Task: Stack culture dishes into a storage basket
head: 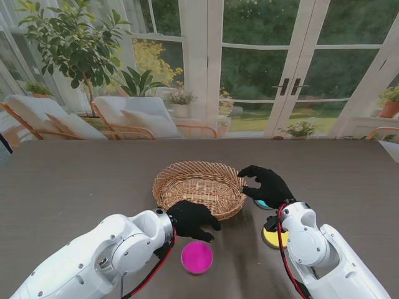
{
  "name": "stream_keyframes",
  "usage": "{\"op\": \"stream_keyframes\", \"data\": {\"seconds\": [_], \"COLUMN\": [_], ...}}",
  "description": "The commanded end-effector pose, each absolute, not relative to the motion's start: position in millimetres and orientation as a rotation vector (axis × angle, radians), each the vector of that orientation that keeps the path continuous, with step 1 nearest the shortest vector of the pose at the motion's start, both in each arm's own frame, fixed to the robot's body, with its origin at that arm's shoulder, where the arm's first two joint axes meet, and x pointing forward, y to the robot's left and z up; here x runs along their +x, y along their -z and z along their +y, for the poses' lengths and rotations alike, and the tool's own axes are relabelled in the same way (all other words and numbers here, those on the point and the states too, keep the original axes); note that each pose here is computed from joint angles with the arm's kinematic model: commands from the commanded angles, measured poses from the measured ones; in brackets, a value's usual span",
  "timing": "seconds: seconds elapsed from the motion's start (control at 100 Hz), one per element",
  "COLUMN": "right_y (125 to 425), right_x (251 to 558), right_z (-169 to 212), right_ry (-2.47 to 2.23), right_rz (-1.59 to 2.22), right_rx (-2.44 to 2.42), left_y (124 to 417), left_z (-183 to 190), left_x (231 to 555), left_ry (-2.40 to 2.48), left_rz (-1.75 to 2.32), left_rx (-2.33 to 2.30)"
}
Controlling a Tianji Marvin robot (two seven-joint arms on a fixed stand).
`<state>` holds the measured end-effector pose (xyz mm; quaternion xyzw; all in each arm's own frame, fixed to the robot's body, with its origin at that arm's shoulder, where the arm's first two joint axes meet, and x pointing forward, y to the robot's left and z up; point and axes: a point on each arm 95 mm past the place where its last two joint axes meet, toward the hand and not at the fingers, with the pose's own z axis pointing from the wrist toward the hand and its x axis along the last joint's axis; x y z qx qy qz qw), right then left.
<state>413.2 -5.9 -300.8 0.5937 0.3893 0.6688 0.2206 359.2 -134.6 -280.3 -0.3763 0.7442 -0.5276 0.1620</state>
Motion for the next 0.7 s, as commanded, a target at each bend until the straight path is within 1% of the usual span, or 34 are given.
{"op": "stream_keyframes", "data": {"seconds": [0.0, 0.69], "right_y": [301.6, 298.7], "right_x": [411.4, 411.5], "right_z": [-2.5, -1.1], "right_ry": [-1.852, -1.854], "right_rz": [1.094, 1.088], "right_rx": [1.648, 1.645], "left_y": [274.9, 230.4], "left_z": [-130.7, -80.8], "left_x": [356.2, 359.4], "left_ry": [1.496, 1.584], "left_rz": [2.116, 1.739], "left_rx": [-1.068, -1.097]}}
